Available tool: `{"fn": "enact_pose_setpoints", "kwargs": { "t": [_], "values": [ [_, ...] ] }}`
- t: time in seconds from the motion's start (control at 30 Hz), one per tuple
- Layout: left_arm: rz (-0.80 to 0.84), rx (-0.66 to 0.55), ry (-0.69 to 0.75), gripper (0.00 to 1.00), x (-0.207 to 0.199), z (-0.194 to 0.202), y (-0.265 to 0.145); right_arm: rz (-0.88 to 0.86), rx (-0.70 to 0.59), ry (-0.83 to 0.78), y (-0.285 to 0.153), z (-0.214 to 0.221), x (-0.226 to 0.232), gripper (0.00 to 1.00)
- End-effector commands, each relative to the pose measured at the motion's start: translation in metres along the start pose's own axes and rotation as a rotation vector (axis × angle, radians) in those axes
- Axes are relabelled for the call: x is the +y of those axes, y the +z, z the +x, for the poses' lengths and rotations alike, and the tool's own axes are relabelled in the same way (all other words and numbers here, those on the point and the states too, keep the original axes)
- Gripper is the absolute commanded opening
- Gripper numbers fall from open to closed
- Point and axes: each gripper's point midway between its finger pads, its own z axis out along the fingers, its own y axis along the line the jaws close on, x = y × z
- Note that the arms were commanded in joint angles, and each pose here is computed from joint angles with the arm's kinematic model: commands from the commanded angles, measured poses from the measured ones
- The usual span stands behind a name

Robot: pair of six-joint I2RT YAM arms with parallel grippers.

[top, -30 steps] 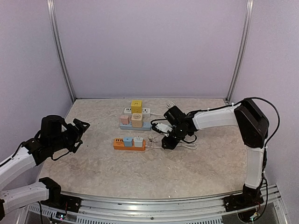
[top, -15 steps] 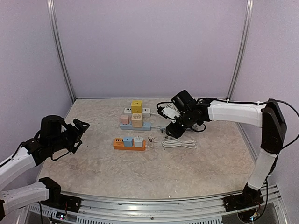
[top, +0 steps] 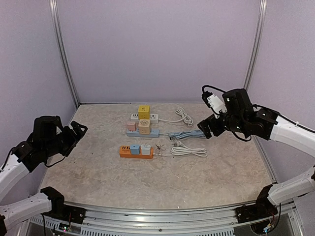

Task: Insert the plug
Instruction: Reset both arms

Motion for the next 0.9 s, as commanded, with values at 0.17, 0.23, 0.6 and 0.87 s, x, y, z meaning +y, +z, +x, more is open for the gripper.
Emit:
{"fn": "enact_pose_setpoints", "kwargs": {
  "t": [0.17, 0.23, 0.6, 0.87],
  "values": [
    [-0.112, -0.081, 0.214, 0.99, 0.011, -0.026, -0.027, 0.26, -0.266, 0.283, -0.083, 0.017, -0.068, 1.0],
    [-0.119, -0.095, 0.244, 0.99, 0.01, -0.03, -0.031, 0.255, -0.289, 0.292, -0.095, 0.026, -0.071, 1.0],
    [-0.162, -0.097, 0.386, 0.99, -0.001, -0.045, -0.035, 0.296, -0.537, 0.389, -0.169, 0.028, -0.099, 1.0],
    [-0.147, -0.106, 0.379, 0.99, -0.001, -0.044, -0.034, 0.321, -0.539, 0.414, -0.174, 0.028, -0.105, 1.0]
  ]
}}
